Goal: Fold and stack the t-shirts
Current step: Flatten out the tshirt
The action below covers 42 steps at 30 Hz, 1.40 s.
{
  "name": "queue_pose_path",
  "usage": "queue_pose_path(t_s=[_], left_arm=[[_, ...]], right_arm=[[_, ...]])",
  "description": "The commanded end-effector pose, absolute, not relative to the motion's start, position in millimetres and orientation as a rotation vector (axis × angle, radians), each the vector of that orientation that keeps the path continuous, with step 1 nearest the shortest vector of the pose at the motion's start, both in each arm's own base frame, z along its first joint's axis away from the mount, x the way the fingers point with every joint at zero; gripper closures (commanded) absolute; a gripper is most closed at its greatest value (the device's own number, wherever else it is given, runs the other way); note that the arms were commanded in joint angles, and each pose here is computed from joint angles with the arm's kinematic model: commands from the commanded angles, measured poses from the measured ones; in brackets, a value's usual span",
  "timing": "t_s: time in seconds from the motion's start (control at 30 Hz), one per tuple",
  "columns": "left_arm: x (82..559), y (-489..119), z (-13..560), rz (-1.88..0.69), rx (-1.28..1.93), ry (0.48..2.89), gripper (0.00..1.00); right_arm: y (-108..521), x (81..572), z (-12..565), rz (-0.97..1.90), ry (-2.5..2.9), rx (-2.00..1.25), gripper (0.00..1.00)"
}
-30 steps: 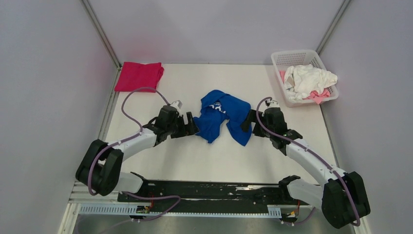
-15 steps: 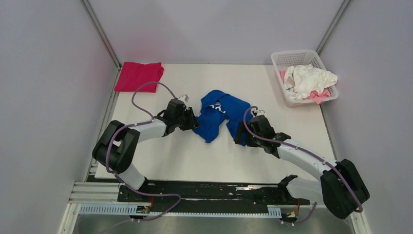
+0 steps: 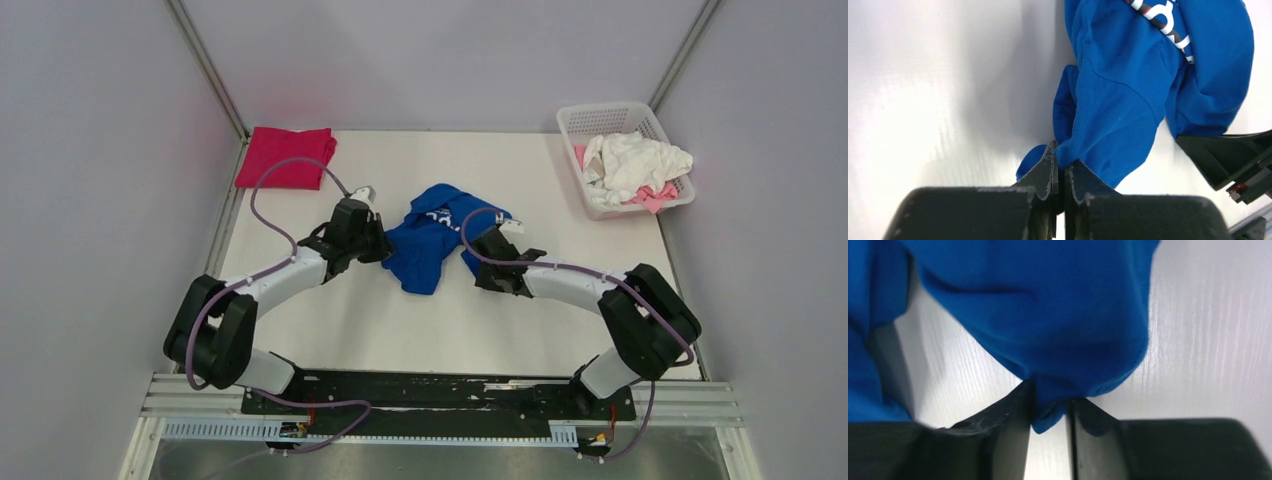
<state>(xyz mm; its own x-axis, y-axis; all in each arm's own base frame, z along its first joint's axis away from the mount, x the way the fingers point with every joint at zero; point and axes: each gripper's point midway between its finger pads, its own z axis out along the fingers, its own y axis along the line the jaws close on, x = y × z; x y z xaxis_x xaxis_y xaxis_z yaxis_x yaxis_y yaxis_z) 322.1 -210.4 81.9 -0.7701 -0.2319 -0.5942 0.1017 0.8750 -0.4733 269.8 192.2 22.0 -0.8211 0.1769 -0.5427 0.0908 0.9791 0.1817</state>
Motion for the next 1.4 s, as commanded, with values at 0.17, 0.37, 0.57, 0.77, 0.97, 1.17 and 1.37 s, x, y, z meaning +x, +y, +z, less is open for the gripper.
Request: queue_pose_path(t_s=[0.17, 0.37, 0.57, 0.77, 0.97, 1.17, 1.37], left_arm=[[357, -156, 173, -0.284, -0.184, 2.160, 1.00], [367, -110, 279, -0.089, -0.245, 1.895, 1.00], [348, -88, 414, -0.110, -0.207, 1.600, 1.00], [290, -67, 520, -0.168, -0.119, 1.336, 1.00], [214, -48, 591, -0.258, -0.037, 1.126, 1.00], [149, -50, 646, -0.370, 0.109, 0.965, 1.00], [152, -59, 649, -0.391, 0.143, 0.977, 0.99]], right_arm=[[144, 306, 54, -0.121, 2.380, 0.418, 0.99], [89, 339, 177, -0.094, 2.073, 0.484, 1.00], [67, 332, 342, 0.135, 1.697, 0.361, 1.00], [70, 264, 484, 0.360, 1.376, 0.168, 1.00], [66, 176, 571, 0.531, 1.151, 0.021, 1.00], [68, 118, 623, 0.622, 1.016, -0.108, 1.00], [62, 135, 621, 0.566, 1.055, -0.056, 1.00]])
